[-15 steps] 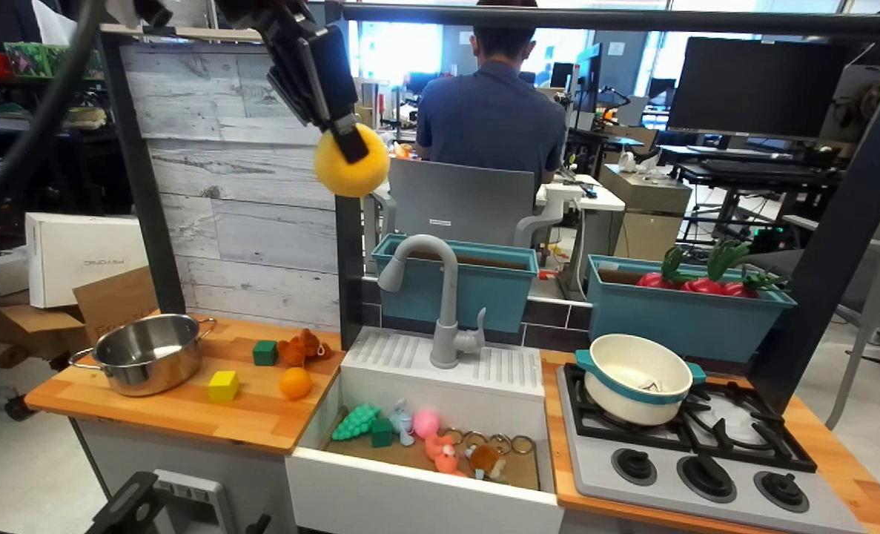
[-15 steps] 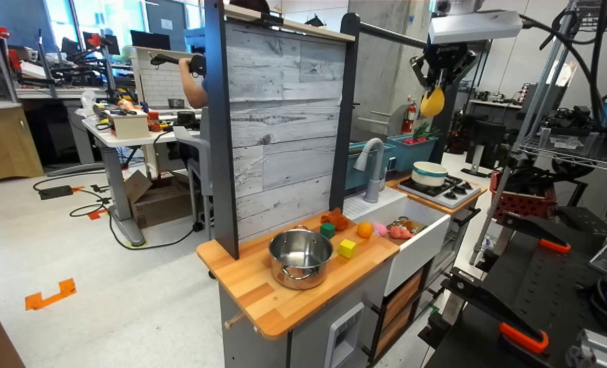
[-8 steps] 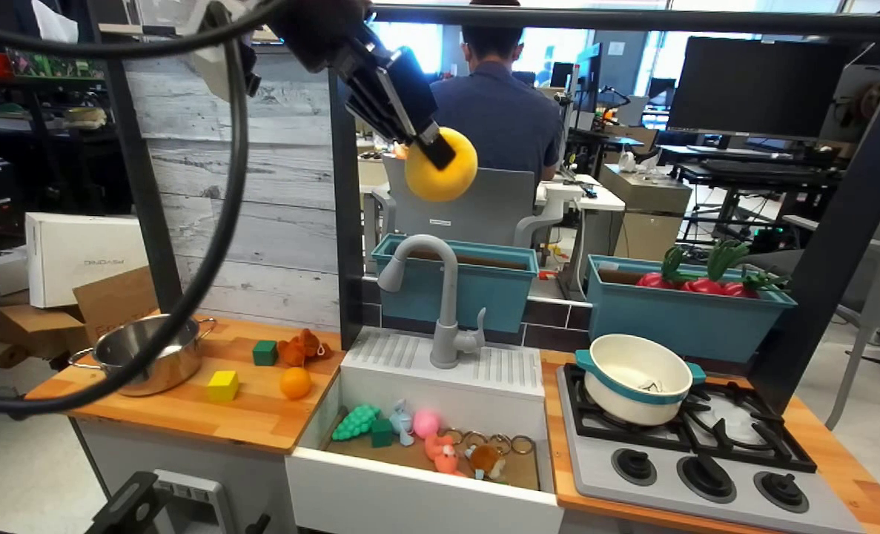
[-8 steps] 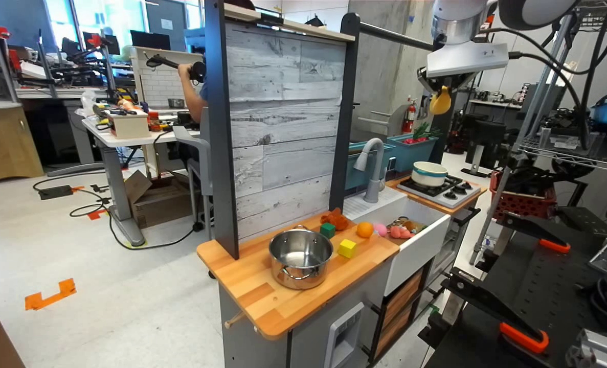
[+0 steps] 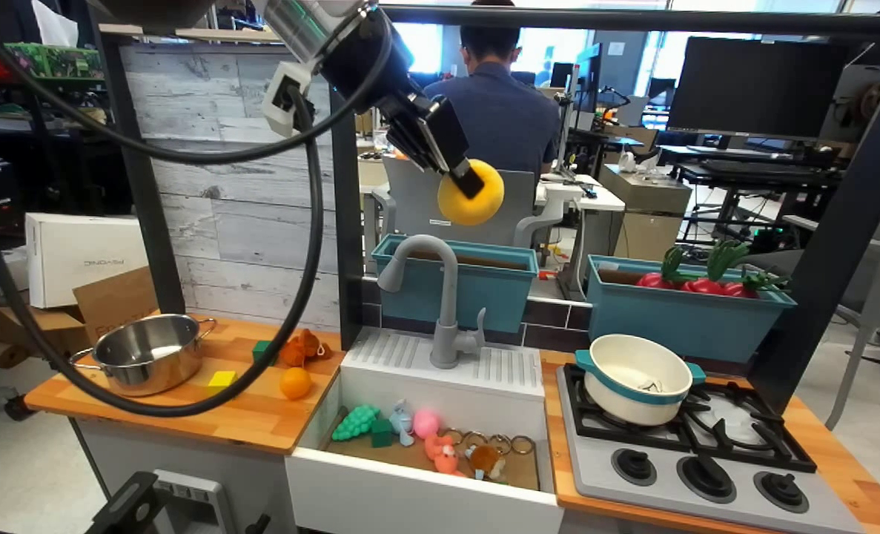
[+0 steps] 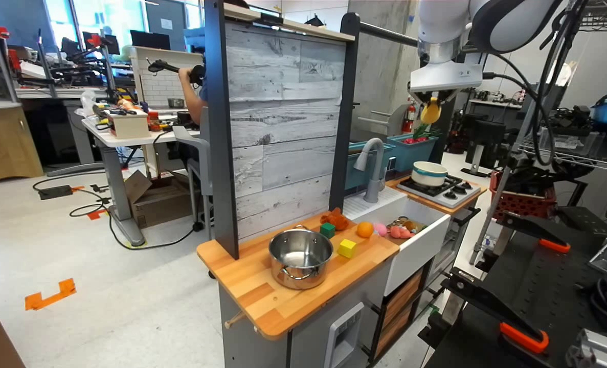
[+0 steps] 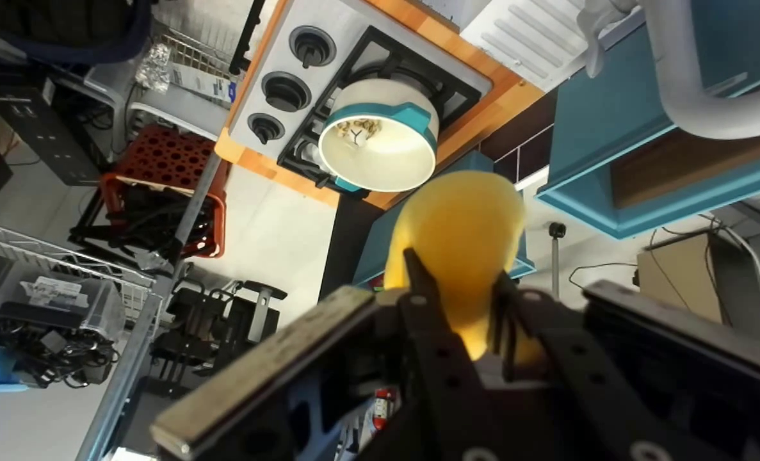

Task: Remove the yellow plush toy from the silver pot, put it in the sink and put the yellow block, plastic orange and brown toy in the silver pot

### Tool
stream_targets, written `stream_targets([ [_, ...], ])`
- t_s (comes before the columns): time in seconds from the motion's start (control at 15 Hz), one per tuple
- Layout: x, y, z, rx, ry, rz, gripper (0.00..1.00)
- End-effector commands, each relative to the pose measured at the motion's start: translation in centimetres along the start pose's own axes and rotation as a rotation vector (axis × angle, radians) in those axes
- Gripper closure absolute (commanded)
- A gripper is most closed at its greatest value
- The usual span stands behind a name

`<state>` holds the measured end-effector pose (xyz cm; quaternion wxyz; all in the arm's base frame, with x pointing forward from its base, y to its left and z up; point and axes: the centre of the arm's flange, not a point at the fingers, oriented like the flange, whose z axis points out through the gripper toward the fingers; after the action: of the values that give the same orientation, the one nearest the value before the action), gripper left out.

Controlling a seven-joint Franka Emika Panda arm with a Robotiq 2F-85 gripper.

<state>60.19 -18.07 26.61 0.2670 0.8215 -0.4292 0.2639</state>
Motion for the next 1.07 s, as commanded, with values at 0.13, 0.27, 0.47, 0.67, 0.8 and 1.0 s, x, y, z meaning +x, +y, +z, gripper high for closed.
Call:
stream_targets([
  [0.13,1.3,-2.7,2.7,-0.005,-0.037,0.02,0.54],
  [0.27,1.3,-3.0,2.8,0.008,-0.051,0.015,0.4],
  [0.47,1.3,-3.2,2.2,0.029,-0.065,0.011,0.17],
  [0.67,1.4,-3.3,1.4,0.043,-0.07,0.0,0.0],
  [0.8,1.3,-3.3,1.0,0.049,-0.068,0.002,0.0],
  [1.0,1.0,-3.4,0.5,0.135,-0.189,-0.025,0.0],
])
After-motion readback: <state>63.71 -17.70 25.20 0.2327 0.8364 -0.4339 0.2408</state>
